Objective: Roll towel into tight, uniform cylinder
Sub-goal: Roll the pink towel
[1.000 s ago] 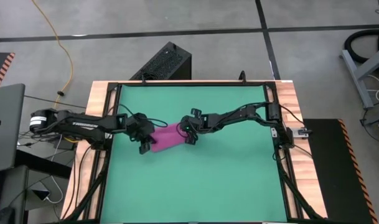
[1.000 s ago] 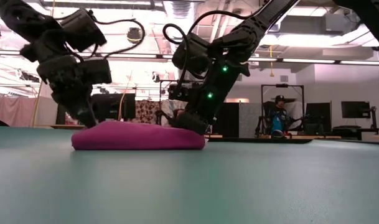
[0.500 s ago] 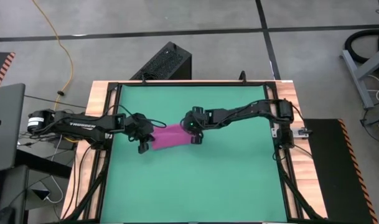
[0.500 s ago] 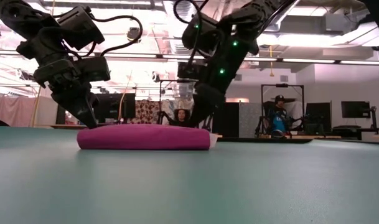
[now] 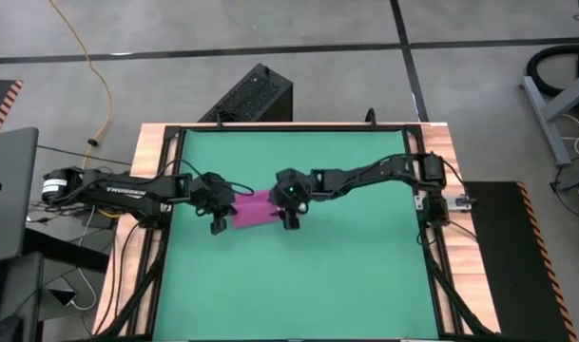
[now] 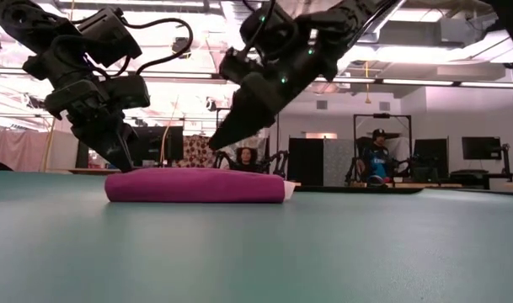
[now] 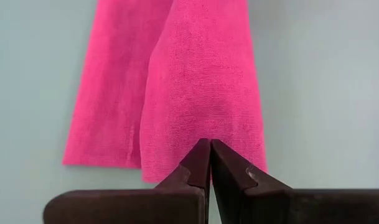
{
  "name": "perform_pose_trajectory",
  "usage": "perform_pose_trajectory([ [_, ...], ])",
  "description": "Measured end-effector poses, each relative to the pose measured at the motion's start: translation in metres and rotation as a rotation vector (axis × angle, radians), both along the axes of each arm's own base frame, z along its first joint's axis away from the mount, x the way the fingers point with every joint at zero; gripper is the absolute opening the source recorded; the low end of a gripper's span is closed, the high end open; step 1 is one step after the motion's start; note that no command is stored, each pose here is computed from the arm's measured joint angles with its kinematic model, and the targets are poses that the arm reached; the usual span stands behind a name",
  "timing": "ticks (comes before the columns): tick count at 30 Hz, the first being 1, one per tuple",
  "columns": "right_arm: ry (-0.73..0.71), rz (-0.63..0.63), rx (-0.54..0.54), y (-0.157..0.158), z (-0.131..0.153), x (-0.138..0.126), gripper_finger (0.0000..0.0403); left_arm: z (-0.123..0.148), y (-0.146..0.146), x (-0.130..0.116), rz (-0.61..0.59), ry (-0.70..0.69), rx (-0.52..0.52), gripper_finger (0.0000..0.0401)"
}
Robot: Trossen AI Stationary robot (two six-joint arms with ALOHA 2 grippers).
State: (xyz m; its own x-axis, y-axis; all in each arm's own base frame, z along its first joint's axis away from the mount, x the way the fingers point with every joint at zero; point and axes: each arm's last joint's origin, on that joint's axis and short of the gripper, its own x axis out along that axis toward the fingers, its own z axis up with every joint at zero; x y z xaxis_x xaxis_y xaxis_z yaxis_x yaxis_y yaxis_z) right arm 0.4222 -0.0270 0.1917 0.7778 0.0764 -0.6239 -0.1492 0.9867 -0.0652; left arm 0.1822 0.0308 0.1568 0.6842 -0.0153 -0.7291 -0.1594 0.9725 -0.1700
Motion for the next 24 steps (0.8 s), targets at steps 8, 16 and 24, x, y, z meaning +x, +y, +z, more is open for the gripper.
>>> perform_pose_trajectory([
  [8, 0.0, -0.027, 0.005, -0.009, -0.004, 0.001, 0.0255, 0.002, 0.0, 0.002, -0.007, -0.033, 0.012, 0.0],
  [16, 0.028, -0.022, 0.03, -0.012, -0.026, 0.009, 0.0255, 0.004, 0.001, 0.004, -0.01, -0.058, 0.012, 0.0],
  [24, 0.061, -0.016, 0.031, -0.009, -0.036, 0.01, 0.0217, 0.005, 0.0, 0.005, -0.028, -0.076, 0.001, 0.0],
])
